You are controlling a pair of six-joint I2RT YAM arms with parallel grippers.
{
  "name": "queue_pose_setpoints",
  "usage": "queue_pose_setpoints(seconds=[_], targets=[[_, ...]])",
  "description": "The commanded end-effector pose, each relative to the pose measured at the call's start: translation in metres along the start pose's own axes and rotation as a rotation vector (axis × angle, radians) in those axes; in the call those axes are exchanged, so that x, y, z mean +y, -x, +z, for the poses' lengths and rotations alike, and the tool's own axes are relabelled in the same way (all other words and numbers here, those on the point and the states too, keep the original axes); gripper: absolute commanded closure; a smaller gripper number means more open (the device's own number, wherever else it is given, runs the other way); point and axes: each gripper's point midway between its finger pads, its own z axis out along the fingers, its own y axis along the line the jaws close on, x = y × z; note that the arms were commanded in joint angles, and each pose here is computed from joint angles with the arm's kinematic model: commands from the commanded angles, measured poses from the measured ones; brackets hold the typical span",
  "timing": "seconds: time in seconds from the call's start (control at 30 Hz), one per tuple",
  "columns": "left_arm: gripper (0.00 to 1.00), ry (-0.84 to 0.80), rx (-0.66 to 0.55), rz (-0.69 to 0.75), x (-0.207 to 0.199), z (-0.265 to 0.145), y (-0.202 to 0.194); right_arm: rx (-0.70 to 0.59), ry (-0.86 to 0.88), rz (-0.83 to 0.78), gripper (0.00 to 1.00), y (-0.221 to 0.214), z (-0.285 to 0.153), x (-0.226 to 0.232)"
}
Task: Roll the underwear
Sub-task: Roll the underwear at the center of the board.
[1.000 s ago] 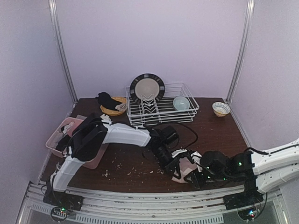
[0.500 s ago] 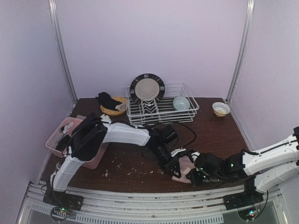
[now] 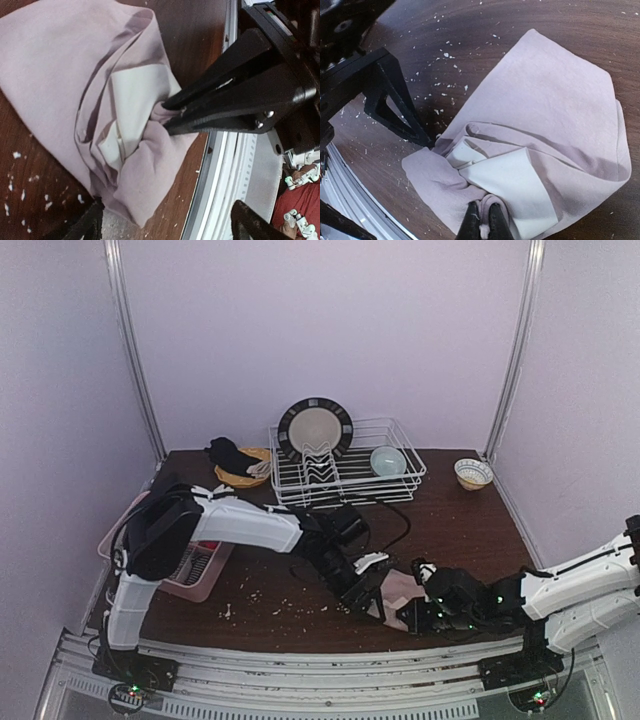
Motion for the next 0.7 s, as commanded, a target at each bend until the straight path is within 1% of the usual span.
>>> queue_pose_setpoints(seconds=[0.0, 0.03, 0.1, 0.17, 0.23, 0.3, 0.33, 0.37, 0.4, 0.43, 0.53, 0.67], targets=[[0.08, 0.168, -0.082, 0.012, 0.026, -0.015, 0.000, 0.152, -0.129, 0.060, 1.00, -0.045, 0.005, -0.050], [0.03, 0.196, -0.125, 0.040, 0.023, -0.023, 0.005, 0.159, -0.123, 0.075, 1.00, -0.046, 0.006, -0.050], [0.02, 0.286, -0.198, 0.088, 0.030, -0.037, 0.009, 0.168, -0.111, 0.099, 1.00, -0.047, 0.006, -0.050], [0.02, 0.388, -0.274, 0.171, 0.033, -0.051, 0.016, 0.174, -0.103, 0.122, 1.00, -0.047, 0.005, -0.051], [0.02, 0.493, -0.365, 0.336, 0.025, -0.061, 0.025, 0.177, -0.093, 0.151, 1.00, -0.046, 0.003, -0.053], [0.02, 0.552, -0.440, 0.573, 0.007, -0.057, 0.023, 0.185, -0.087, 0.177, 1.00, -0.047, 0.001, -0.056], [0.03, 0.567, -0.450, 0.752, -0.007, -0.051, 0.021, 0.190, -0.085, 0.190, 1.00, -0.048, 0.000, -0.058], [0.02, 0.564, -0.451, 0.884, -0.019, -0.043, 0.018, 0.194, -0.082, 0.200, 1.00, -0.048, -0.001, -0.059], [0.02, 0.545, -0.429, 1.000, -0.028, -0.033, 0.014, 0.196, -0.076, 0.208, 1.00, -0.048, -0.003, -0.059], [0.02, 0.533, -0.404, 1.078, -0.032, -0.023, 0.012, 0.199, -0.074, 0.218, 1.00, -0.048, -0.004, -0.060], [0.04, 0.520, -0.358, 1.207, -0.032, -0.005, 0.013, 0.207, -0.067, 0.233, 1.00, -0.049, -0.007, -0.061], [0.08, 0.523, -0.361, 1.279, -0.034, 0.002, 0.024, 0.213, -0.073, 0.243, 1.00, -0.051, -0.011, -0.065]])
